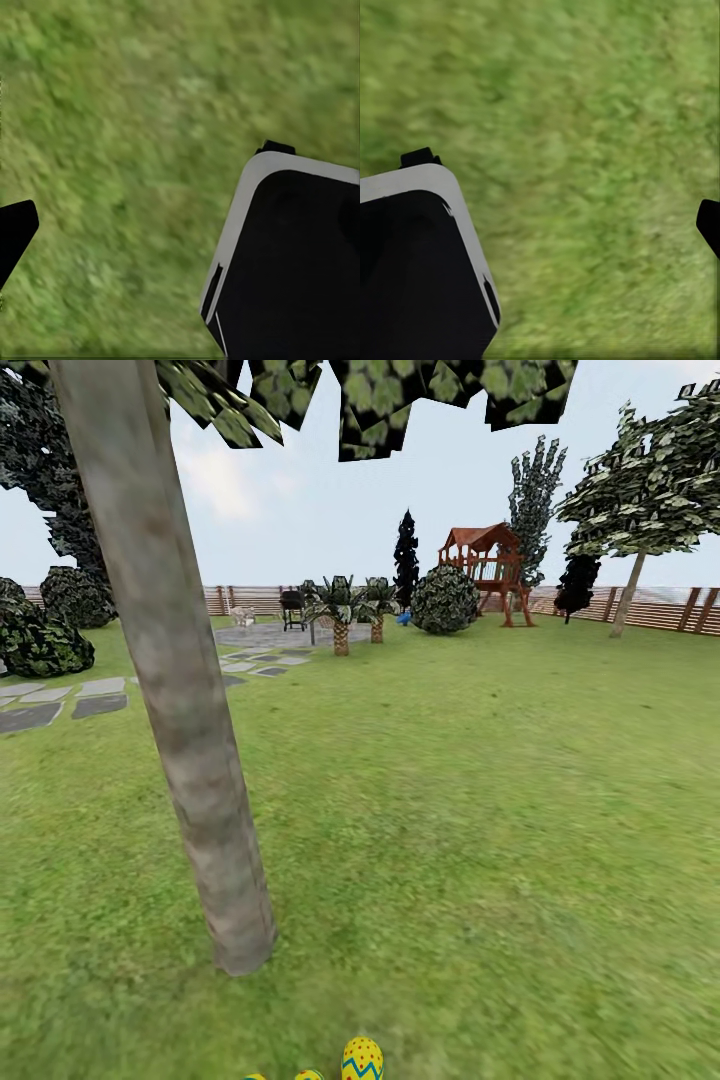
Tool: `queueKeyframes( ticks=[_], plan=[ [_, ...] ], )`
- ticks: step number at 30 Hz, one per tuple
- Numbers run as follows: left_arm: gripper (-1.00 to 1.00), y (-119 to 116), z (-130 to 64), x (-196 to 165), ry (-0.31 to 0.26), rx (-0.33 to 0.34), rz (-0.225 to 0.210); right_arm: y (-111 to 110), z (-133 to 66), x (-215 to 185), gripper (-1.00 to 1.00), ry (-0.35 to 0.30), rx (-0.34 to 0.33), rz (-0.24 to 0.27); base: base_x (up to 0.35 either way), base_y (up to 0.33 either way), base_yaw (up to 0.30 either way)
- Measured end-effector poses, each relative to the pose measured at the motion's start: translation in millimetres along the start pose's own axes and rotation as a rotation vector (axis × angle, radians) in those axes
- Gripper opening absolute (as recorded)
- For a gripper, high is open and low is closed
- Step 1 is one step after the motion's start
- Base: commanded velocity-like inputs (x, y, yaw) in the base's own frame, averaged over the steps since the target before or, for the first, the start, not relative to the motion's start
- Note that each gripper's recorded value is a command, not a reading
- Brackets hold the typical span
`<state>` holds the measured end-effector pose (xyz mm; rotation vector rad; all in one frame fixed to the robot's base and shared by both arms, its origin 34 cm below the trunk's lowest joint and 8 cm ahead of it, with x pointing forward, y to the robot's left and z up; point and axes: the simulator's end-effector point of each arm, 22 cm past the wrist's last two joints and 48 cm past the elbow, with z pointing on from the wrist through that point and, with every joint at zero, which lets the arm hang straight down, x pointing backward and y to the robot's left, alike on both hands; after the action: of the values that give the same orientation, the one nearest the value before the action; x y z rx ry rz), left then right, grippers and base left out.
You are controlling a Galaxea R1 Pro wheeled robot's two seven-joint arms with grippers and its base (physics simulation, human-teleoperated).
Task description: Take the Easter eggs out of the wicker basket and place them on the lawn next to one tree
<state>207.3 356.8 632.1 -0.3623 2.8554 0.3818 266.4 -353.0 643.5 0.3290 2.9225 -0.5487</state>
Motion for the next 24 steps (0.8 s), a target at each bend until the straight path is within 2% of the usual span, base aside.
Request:
queueKeyframes(
  ticks=[17, 24],
  plan=[
    [1.0, 1.1, -0.3, 5.0, 0.011, -0.003, 0.002, -7.0, 1.7, 8.1, 1.0, 0.015, 0.014, -0.016, 0.0, 0.0, 0.0],
    [1.0, 1.1, -0.1, 3.3, 0.008, -0.003, -0.001, -13.3, 2.6, 23.1, 1.0, 0.047, 0.028, -0.022, 0.0, 0.0, 0.0]
  ],
)
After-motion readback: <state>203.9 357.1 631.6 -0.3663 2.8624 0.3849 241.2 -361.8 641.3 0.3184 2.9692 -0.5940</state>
